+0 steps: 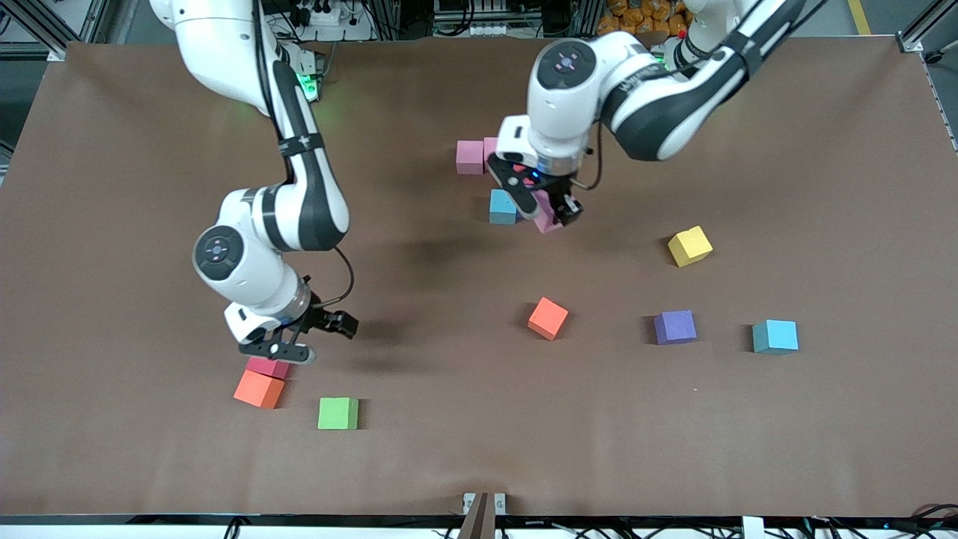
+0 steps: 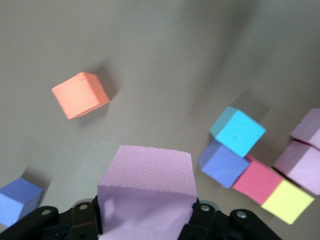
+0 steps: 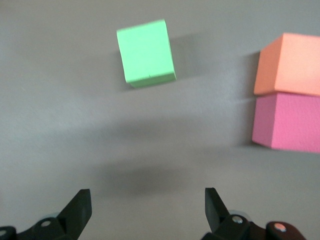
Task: Form number 2 with 11 blocks
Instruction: 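Carry pink with the left gripper while the right gripper grasps green, then place pink with the left gripper while the right gripper lifts green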
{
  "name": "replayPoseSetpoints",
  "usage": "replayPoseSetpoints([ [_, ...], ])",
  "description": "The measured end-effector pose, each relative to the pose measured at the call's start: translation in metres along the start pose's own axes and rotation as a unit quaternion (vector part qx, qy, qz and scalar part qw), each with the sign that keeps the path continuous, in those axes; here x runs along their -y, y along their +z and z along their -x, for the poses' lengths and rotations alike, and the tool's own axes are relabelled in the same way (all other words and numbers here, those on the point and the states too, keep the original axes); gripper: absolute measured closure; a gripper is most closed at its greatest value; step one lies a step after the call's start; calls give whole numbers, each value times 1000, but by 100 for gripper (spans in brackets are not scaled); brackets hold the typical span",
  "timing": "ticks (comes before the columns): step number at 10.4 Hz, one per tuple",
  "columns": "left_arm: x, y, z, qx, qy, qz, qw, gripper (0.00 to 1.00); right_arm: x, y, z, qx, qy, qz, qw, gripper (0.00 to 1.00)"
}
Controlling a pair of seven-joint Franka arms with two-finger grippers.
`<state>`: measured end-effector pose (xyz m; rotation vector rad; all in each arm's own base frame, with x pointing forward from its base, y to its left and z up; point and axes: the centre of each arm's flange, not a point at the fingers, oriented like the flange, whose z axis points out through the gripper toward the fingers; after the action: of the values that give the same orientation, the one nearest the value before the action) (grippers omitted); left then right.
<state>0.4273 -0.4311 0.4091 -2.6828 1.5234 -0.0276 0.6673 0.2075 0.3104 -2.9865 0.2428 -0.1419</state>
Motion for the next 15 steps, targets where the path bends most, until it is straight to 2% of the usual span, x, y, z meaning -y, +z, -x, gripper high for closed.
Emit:
replayPoseSetpoints([
  [1,-13,-1,-4,-1,5,1,1000,42,1,3,-10,-13,-3,-7,1000,0],
  [2,-24,0,-6,0,6,3,1000,42,4,11,-18,-44,-10,-5,999,0],
  [3,-37,1,-9,0,4,5,1000,42,8,28,-22,-77,-24,5,997,0],
  [6,-77,9,-17,5,14,18,1000,42,18,90,-26,-140,-61,25,988,0],
  [8,-100,20,-33,8,30,20,999,42,21,107,-36,-162,-74,29,984,0],
  [11,-166,57,-70,21,74,-14,997,42,14,105,-52,-187,-103,33,977,0],
  [13,-198,90,-81,37,98,-32,994,42,10,104,-56,-190,-114,36,974,0],
  [15,-200,110,-90,42,111,-31,992,42,11,109,-58,-192,-126,39,972,0],
])
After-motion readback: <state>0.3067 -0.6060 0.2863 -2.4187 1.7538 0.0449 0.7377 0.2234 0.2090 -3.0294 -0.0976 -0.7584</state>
